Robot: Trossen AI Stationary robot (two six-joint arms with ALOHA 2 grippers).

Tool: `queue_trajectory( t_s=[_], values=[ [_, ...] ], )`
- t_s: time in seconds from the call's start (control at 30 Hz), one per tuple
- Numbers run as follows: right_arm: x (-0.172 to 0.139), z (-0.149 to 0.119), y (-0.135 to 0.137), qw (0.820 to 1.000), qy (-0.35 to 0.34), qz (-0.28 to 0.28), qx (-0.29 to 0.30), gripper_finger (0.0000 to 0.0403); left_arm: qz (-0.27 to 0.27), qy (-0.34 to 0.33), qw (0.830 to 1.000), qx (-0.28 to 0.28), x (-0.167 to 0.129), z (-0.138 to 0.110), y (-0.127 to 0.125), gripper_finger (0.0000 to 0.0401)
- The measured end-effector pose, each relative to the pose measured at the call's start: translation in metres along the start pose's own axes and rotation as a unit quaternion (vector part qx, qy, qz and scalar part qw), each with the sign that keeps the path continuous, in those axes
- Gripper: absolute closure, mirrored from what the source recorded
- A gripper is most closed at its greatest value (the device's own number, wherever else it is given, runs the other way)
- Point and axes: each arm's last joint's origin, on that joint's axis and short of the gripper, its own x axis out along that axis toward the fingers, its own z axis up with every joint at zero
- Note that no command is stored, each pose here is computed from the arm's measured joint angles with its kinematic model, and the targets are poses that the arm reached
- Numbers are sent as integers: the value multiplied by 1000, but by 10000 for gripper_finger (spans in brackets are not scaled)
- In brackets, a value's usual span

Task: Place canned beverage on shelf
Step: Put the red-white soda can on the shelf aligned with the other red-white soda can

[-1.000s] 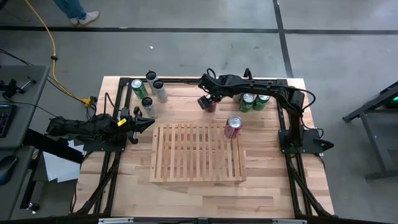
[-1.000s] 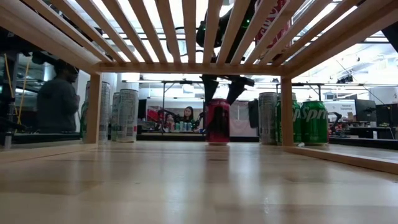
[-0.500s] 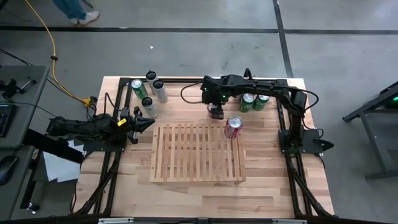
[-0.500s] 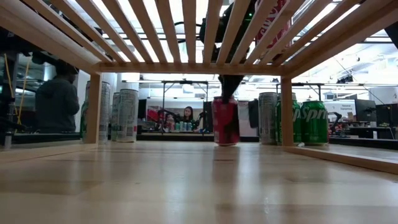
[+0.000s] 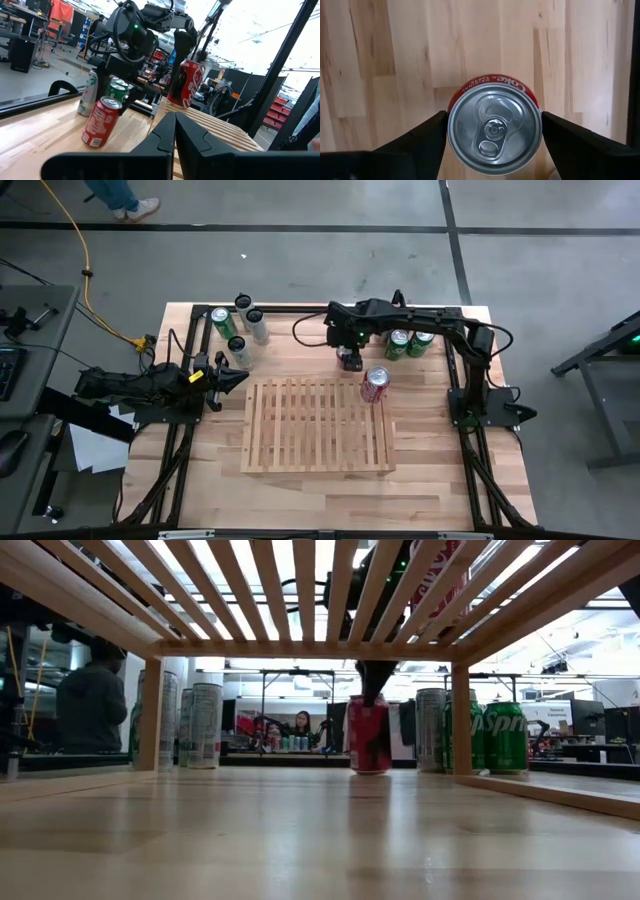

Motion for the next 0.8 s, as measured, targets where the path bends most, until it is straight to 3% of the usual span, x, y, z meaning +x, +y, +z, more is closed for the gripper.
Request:
queue_trajectory(
  t_s=[0.4,0.8],
  values=[
    [-10,1,-15,996,-19,7,83,112,0,0,1000,0,0,0,0,398],
    [-10,1,-17,997,-21,6,80,111,0,0,1000,0,0,0,0,398]
  ],
)
